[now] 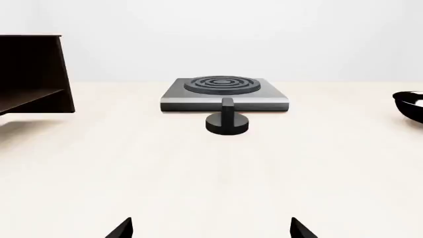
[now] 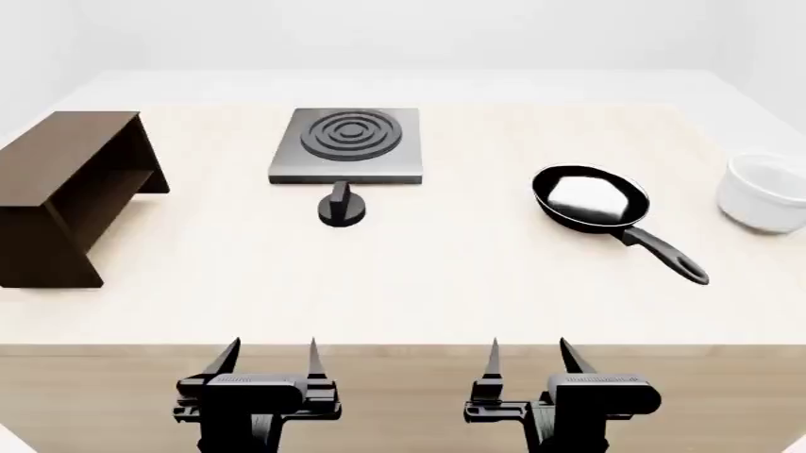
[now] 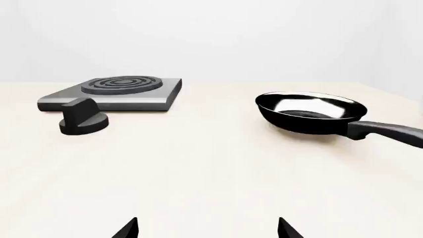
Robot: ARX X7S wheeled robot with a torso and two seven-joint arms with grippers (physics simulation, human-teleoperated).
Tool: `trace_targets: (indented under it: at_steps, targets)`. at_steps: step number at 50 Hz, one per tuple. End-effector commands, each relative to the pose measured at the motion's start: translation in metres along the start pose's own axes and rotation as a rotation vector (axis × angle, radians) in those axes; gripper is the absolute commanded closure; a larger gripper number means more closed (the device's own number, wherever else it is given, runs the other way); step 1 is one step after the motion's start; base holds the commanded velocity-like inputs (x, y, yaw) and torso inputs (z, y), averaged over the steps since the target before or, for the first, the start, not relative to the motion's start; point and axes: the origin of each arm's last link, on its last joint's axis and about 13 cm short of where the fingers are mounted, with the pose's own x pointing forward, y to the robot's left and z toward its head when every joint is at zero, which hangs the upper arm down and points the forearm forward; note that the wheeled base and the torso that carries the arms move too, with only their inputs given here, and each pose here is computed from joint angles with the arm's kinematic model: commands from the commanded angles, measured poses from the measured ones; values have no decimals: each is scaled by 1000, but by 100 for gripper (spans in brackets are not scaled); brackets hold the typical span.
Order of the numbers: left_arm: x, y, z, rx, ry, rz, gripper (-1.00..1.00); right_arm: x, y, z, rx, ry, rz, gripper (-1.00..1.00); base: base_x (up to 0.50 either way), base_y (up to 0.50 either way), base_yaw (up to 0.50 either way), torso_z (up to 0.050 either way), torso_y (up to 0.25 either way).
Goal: Turn on the stove and put the frying pan on it.
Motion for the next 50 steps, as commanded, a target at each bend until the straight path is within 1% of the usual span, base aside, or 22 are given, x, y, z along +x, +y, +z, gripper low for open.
trace_targets:
  at_steps: [1,4,5,9,10,11,12,13,14,19,20,21,23,24,26,28,31,33,36,37,45,50]
  targets:
    - [-1,0,-2,7,-5,10,-100,-1,2,-1,-9,-5,4,-100,0,0,0,0,0]
    - [0,2,-1,4,-7,46,-100,-1,2,-1,-18,-13,-2,-100,0,0,0,0,0]
    - [0,3,-1,-9,-2,43,-100,-2,2,-2,-15,-13,-7,-100,0,0,0,0,0]
    - [0,3,-2,5,5,50,-100,-2,1,-2,1,-9,-18,-100,0,0,0,0,0]
    - [0,2,-3,25,12,52,-100,-2,1,-3,1,-6,-21,-100,0,0,0,0,0]
    - [0,2,-2,16,8,53,-100,-2,1,-3,0,-4,-23,-100,0,0,0,0,0]
    - [0,2,-3,39,34,40,-100,-2,1,-2,1,-2,-21,-100,0,0,0,0,0]
    - [0,2,-4,25,23,44,-100,-2,2,-2,-3,-2,-16,-100,0,0,0,0,0]
    - [0,2,-4,28,26,45,-100,-1,2,-3,5,6,14,-100,0,0,0,0,0]
    - [3,3,2,16,37,40,-100,0,0,3,-22,-12,-37,-100,0,0,0,0,0]
    - [4,5,7,-2,20,36,-100,2,-1,8,-28,1,-34,-100,0,0,0,0,0]
    - [4,5,10,10,8,41,-100,1,-1,10,-37,17,-10,-100,0,0,0,0,0]
    - [7,7,19,14,-13,50,-100,1,-2,22,8,14,-1,-100,0,0,0,0,0]
    - [10,9,30,33,-33,63,-100,2,-4,35,11,14,-5,-100,0,0,0,0,0]
    - [11,11,42,48,-70,64,-100,3,-6,48,5,-1,-14,-100,0,0,0,0,0]
    - [13,13,55,36,-71,62,-100,3,-7,63,-1,-15,-19,-100,0,0,0,0,0]
    - [12,13,62,31,-76,57,-100,0,-6,73,-21,-72,-12,-100,16,0,0,0,0]
    - [11,14,65,34,-84,55,-100,-1,-6,76,-19,-70,-9,-100,109,0,0,0,0]
    - [12,14,68,31,-86,55,-100,-1,-6,79,-13,-78,-6,-100,332,0,0,0,0]
    - [12,14,68,34,-90,58,-100,-1,-7,80,9,-78,2,-100,500,0,0,0,0]
    - [12,14,69,27,-99,66,-100,-1,-8,82,17,-75,-11,-100,500,0,0,0,0]
    - [12,14,65,29,-85,67,-100,-1,-8,79,21,-68,-7,-100,500,0,0,0,0]
